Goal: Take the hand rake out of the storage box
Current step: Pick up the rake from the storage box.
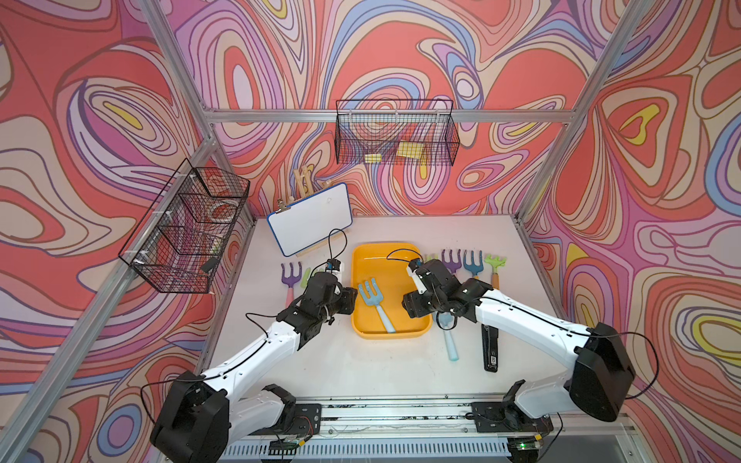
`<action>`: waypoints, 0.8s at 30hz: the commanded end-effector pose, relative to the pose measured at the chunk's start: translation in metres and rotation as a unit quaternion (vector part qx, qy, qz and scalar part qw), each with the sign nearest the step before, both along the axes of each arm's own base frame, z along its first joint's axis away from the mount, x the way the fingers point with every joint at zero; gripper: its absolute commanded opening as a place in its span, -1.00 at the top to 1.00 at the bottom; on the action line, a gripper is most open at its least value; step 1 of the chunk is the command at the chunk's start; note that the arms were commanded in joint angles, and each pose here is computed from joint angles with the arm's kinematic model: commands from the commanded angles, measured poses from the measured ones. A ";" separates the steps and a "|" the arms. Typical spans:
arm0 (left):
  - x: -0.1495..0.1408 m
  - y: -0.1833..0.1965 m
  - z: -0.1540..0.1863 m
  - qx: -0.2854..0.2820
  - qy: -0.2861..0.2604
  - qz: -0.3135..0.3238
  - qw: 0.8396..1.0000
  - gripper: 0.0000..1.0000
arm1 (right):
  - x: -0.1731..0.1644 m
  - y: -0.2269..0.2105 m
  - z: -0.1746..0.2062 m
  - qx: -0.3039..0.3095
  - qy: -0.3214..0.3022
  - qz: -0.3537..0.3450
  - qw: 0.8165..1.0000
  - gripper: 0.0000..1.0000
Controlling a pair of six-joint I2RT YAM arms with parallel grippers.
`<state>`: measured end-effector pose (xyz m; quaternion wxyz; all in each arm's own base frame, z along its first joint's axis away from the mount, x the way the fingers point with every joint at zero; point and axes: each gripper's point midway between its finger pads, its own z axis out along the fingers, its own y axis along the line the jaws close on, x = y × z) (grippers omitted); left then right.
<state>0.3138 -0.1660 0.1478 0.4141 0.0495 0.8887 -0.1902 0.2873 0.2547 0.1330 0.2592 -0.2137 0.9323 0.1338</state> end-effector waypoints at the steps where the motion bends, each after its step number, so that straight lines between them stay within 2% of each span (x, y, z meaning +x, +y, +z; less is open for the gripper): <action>1: -0.003 0.003 0.001 0.011 -0.005 0.001 1.000 0.06 | 0.006 0.024 0.005 0.009 -0.010 0.042 0.999 -0.39; 10: -0.003 0.004 0.003 0.010 -0.008 0.003 1.000 0.06 | 0.008 0.042 -0.032 -0.028 0.022 0.070 0.997 -0.31; 13: -0.003 0.006 0.003 0.013 -0.008 0.008 1.000 0.06 | 0.007 0.046 -0.049 -0.060 0.029 0.073 0.995 -0.30; 18: -0.003 0.007 0.003 0.015 -0.009 0.010 1.000 0.06 | 0.007 0.050 -0.076 -0.112 0.044 0.075 0.990 -0.44; 24: -0.004 0.007 0.005 0.012 -0.011 0.010 1.000 0.06 | 0.008 0.053 -0.094 -0.131 0.056 0.075 0.987 -0.51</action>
